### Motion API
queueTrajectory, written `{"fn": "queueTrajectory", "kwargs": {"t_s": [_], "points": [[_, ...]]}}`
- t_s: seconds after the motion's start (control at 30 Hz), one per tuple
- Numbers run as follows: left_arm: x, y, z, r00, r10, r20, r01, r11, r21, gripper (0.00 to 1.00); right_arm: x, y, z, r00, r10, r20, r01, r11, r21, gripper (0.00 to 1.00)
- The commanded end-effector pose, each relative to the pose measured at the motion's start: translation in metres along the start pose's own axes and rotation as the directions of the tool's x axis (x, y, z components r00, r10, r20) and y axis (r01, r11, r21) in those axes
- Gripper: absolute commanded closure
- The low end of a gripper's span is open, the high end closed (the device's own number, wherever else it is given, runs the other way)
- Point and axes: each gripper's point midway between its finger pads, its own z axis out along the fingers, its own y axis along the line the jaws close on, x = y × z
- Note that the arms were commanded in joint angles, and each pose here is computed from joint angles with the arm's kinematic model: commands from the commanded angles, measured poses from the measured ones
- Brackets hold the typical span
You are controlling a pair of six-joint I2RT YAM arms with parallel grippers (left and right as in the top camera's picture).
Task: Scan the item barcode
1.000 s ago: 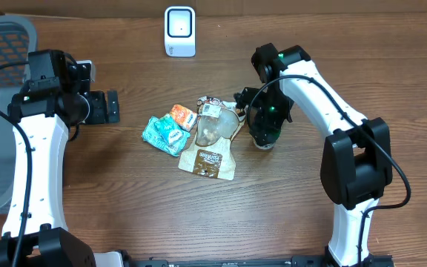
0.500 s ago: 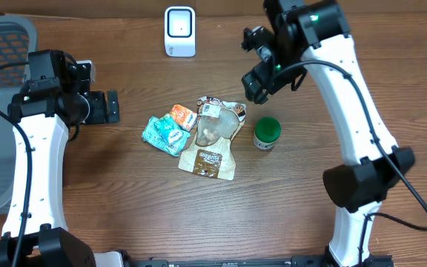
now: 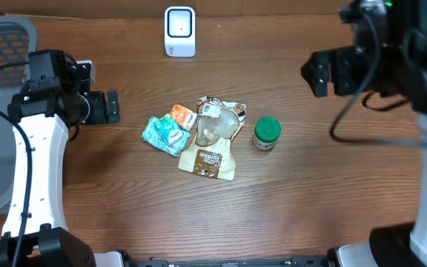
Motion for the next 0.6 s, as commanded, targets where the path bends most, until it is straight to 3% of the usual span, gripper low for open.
{"fn": "queueTrajectory", "kwargs": {"t_s": [0.0, 0.2, 0.3, 0.57], "points": [[-0.003, -0.003, -0.002, 1.000, 0.028, 0.011, -0.028, 1.000, 0.014, 0.00, -0.001, 0.005, 0.000, 1.000, 0.020, 0.002, -0.020, 1.000, -0.024, 0.00], [-0.003, -0.003, -0.002, 1.000, 0.027, 0.010, -0.028, 1.000, 0.014, 0.00, 0.023, 0.000, 0.041, 0.990, 0.013, -0.137, -0.017, 1.000, -0.024, 0.00], [-0.003, -0.003, -0.002, 1.000, 0.028, 0.011, -0.028, 1.000, 0.014, 0.00, 0.034, -0.002, 0.070, 0.980, 0.022, -0.200, -0.028, 0.999, -0.032, 0.06], [-0.003, -0.003, -0.002, 1.000, 0.028, 0.011, -0.028, 1.000, 0.014, 0.00, 0.056, 0.005, 0.141, 0.948, -0.023, -0.316, 0.000, 0.997, -0.071, 0.06]]}}
